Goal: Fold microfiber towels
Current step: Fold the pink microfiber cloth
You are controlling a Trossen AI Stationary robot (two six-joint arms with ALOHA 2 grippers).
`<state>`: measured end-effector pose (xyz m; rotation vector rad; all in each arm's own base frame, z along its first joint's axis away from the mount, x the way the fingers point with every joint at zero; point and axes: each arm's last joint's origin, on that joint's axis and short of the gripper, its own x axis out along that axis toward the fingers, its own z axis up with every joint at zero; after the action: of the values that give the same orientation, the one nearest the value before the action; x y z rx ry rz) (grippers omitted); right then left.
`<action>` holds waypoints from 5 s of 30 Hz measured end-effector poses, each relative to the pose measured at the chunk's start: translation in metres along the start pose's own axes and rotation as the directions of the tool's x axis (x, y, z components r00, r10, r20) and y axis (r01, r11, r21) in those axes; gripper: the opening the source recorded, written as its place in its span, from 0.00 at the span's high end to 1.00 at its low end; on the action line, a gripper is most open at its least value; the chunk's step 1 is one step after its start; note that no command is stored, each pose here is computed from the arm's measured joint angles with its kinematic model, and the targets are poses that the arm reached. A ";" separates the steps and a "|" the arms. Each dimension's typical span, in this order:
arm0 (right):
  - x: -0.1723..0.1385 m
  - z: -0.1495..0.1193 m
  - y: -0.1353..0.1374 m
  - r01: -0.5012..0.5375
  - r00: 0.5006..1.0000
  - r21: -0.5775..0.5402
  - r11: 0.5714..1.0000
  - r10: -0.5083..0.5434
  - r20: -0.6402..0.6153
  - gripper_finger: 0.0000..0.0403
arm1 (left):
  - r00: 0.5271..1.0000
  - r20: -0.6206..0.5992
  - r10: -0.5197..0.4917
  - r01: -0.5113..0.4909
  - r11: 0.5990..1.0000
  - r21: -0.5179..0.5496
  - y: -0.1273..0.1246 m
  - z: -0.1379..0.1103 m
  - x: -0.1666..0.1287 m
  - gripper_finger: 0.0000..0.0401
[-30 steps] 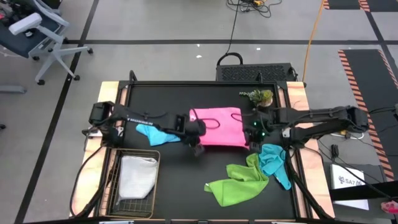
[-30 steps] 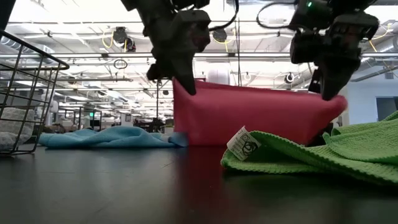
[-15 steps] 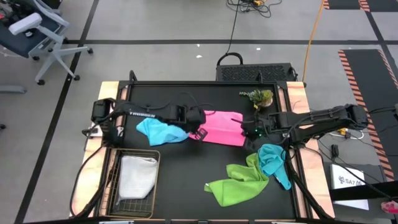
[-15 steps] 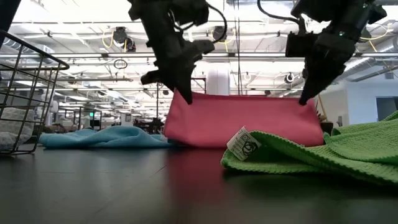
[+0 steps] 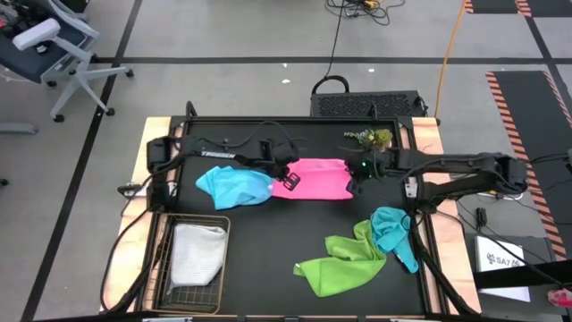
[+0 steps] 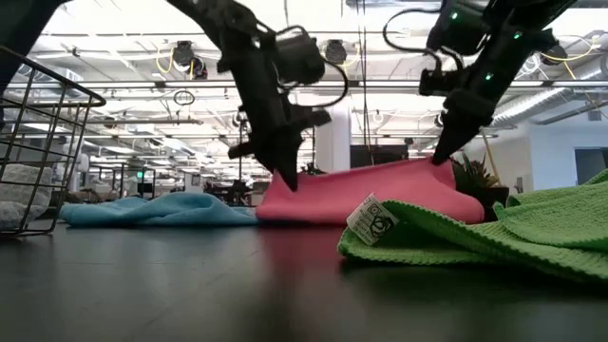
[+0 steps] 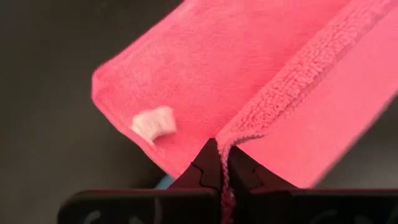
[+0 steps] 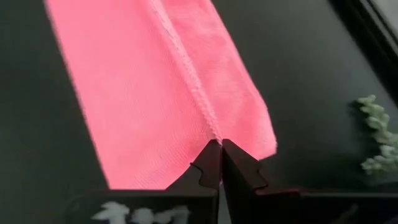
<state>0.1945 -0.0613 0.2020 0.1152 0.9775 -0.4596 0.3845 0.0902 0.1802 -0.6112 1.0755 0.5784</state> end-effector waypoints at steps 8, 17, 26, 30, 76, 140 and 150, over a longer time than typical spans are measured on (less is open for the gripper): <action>0.026 0.003 -0.013 0.039 0.998 -0.062 0.997 -0.042 -0.050 1.00 | 0.999 0.006 0.052 -0.052 0.999 -0.005 0.017 0.009 0.009 1.00; 0.044 0.003 -0.020 0.055 0.994 -0.081 0.995 -0.062 -0.094 1.00 | 0.998 0.034 0.061 -0.060 0.998 -0.012 0.028 0.017 0.010 0.99; 0.045 0.002 -0.023 0.123 0.985 -0.144 0.982 -0.138 -0.103 0.98 | 0.993 0.106 0.047 -0.054 0.996 0.065 0.031 0.027 0.010 0.84; 0.045 0.002 -0.025 0.136 0.983 -0.160 0.978 -0.154 -0.102 0.92 | 0.993 0.105 0.057 -0.064 0.996 0.056 0.036 0.029 0.010 0.77; 0.027 -0.039 0.028 -0.208 0.970 0.315 0.926 0.236 -0.054 0.96 | 0.985 0.168 0.030 -0.043 0.997 0.071 0.039 0.038 0.019 0.75; -0.038 -0.008 0.028 -0.363 0.916 0.179 0.914 0.315 0.249 1.00 | 0.993 0.106 0.050 -0.115 0.600 0.792 -0.031 -0.024 -0.045 0.75; -0.040 -0.009 0.028 -0.369 0.913 0.177 0.912 0.321 0.250 0.92 | 0.984 0.161 0.072 -0.176 0.420 0.890 -0.058 -0.047 -0.049 0.75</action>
<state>0.1808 -0.0208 0.2263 0.4260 0.6698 -0.2426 0.3778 0.0097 0.2192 0.4830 1.1622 0.0658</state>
